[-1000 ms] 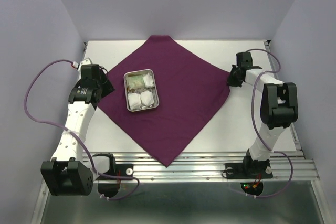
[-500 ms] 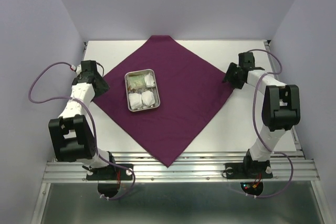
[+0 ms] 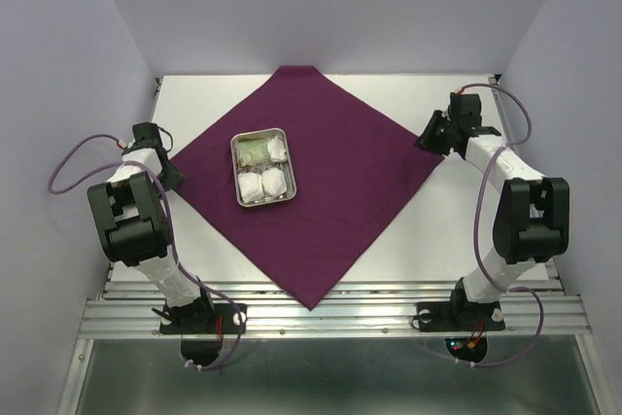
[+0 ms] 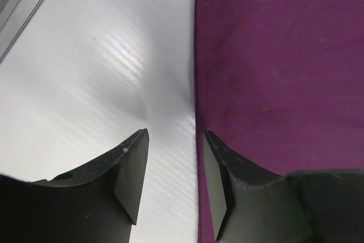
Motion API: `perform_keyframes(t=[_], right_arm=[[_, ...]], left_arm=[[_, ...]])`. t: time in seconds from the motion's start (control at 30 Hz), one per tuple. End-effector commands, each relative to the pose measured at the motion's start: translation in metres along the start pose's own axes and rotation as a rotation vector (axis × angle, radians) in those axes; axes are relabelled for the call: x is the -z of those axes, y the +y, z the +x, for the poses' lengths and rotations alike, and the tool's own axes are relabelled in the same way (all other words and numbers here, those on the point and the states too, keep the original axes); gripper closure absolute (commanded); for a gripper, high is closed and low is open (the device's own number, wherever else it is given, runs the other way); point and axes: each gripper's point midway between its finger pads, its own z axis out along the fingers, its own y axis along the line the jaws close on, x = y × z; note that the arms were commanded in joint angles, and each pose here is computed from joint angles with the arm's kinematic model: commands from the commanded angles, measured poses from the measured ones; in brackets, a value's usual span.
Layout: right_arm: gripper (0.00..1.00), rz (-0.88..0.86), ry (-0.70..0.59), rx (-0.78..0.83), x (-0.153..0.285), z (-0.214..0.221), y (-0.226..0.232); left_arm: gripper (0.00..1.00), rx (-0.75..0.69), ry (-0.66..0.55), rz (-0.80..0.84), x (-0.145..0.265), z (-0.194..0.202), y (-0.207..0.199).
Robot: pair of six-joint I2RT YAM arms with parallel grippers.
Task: Prepare the surgical pack
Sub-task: Pack the surgical kit at the center of the board.
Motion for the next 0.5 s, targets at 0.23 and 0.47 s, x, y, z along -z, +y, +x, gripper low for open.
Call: perform_keyframes(t=[0.23, 0.47], right_arm=[[0.65, -0.16, 0.04, 0.118, -0.002, 0.016, 0.069], [0.65, -0.221, 0.083, 0.18, -0.008, 0.036, 0.109]], left_arm=[[0.42, 0.007, -0.034, 0.084, -0.022, -0.026, -0.031], [0.43, -0.006, 0.007, 0.098, -0.039, -0.018, -0.037]])
